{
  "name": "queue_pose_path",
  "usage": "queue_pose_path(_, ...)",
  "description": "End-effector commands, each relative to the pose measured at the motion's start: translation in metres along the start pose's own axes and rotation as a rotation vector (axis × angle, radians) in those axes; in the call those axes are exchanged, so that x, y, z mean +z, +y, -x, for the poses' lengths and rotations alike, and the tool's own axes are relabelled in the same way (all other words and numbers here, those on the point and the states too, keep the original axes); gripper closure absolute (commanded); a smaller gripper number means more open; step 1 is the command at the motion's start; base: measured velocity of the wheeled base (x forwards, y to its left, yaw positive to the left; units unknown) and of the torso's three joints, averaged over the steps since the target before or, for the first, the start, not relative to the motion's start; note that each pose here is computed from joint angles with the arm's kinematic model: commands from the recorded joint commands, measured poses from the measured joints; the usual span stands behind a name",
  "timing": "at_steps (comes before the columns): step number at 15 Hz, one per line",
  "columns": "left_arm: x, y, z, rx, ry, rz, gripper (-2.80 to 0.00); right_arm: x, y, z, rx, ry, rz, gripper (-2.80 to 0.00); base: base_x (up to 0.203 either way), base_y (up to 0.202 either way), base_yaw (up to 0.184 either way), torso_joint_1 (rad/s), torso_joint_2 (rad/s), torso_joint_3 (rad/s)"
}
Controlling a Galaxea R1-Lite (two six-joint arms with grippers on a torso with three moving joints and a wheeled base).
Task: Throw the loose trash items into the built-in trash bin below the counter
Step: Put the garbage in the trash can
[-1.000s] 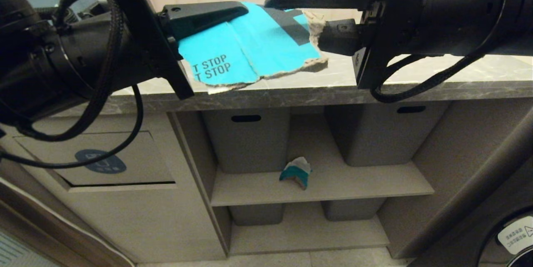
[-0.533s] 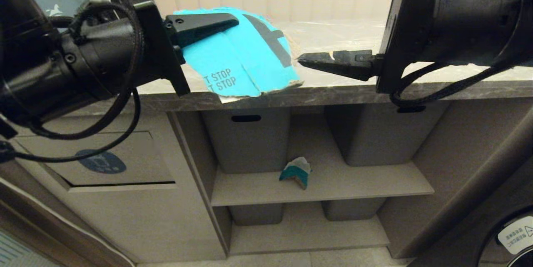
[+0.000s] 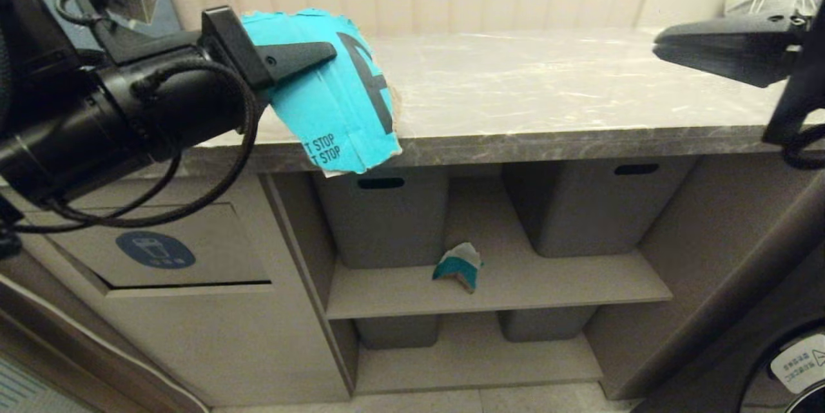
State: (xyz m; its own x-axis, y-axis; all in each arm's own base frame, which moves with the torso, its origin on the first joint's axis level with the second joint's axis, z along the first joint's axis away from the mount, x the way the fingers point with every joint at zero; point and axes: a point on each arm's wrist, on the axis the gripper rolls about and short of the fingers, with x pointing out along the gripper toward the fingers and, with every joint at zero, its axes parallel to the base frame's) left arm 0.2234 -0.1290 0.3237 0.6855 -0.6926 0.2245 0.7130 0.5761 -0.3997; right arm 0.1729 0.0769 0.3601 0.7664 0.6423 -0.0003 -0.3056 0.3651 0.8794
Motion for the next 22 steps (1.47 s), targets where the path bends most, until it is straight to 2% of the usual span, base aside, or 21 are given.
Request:
queue_pose_path(1, 0.001, -0.002, 0.007, 0.017, -0.017, -0.138, 0.00, -0.010, -0.011, 0.045, -0.032, -0.073, 0.059, 0.00, 0.000, 0.000, 0.000, 0.000, 0.00, 0.000)
queue_pose_path(2, 0.003, -0.004, 0.012, 0.053, -0.039, -0.201, 0.00, -0.020, -0.023, 0.057, -0.082, -0.088, 0.130, 0.00, 0.000, 0.000, 0.000, 0.000, 0.00, 0.000)
queue_pose_path(3, 0.006, -0.006, 0.016, 0.084, -0.062, -0.239, 0.00, -0.031, -0.038, 0.067, -0.149, -0.099, 0.228, 0.00, 0.000, 0.000, 0.000, 0.000, 0.00, 0.000)
queue_pose_path(6, 0.017, -0.015, 0.032, 0.166, -0.135, -0.284, 0.00, -0.064, -0.076, 0.101, -0.300, -0.108, 0.523, 0.00, 0.000, 0.000, 0.000, 0.000, 0.00, 0.000)
queue_pose_path(8, 0.019, -0.022, 0.053, 0.179, -0.158, -0.307, 0.00, -0.090, -0.105, 0.122, -0.371, -0.058, 0.716, 0.00, 0.000, 0.000, 0.000, 0.000, 0.00, 0.000)
queue_pose_path(10, 0.017, -0.024, 0.064, 0.191, -0.140, -0.340, 0.00, -0.109, -0.132, 0.133, -0.419, 0.024, 0.890, 0.00, 0.000, 0.000, 0.000, 0.000, 0.00, 0.000)
queue_pose_path(11, 0.018, -0.026, 0.067, 0.194, -0.133, -0.355, 0.00, -0.118, -0.145, 0.137, -0.433, 0.069, 0.940, 0.00, 0.000, 0.000, 0.000, 0.000, 0.00, 0.000)
queue_pose_path(13, 0.018, -0.026, 0.067, 0.196, -0.131, -0.358, 0.00, -0.137, -0.166, 0.148, -0.383, 0.150, 1.037, 0.00, 0.000, 0.000, 0.000, 0.000, 0.00, 0.000)
queue_pose_path(14, 0.018, -0.025, 0.066, 0.197, -0.129, -0.358, 0.00, -0.141, -0.170, 0.150, -0.364, 0.177, 1.063, 0.00, 0.000, 0.000, 0.000, 0.000, 0.00, 0.000)
queue_pose_path(15, 0.017, -0.024, 0.064, 0.198, -0.124, -0.364, 0.00, -0.144, -0.178, 0.150, -0.394, 0.202, 1.070, 0.00, 0.000, 0.000, 0.000, 0.000, 0.00, 0.000)
queue_pose_path(16, 0.016, -0.023, 0.061, 0.201, -0.116, -0.387, 0.00, -0.148, -0.186, 0.151, -0.445, 0.212, 1.067, 0.00, 0.000, 0.000, 0.000, 0.000, 0.00, 0.000)
queue_pose_path(18, 0.017, -0.024, 0.061, 0.200, -0.122, -0.391, 0.00, -0.150, -0.193, 0.154, -0.569, 0.169, 1.050, 0.00, 0.000, 0.000, 0.000, 0.000, 0.00, 0.000)
queue_pose_path(20, 0.016, -0.022, 0.060, 0.199, -0.115, -0.390, 0.00, -0.148, -0.200, 0.157, -0.761, 0.086, 0.977, 0.00, 0.000, 0.000, 0.000, 0.000, 0.00, 0.000)
queue_pose_path(22, 0.013, -0.020, 0.056, 0.201, -0.101, -0.388, 0.00, -0.147, -0.206, 0.159, -0.943, 0.043, 0.893, 0.00, 0.000, 0.000, 0.000, 0.000, 0.00, 0.000)
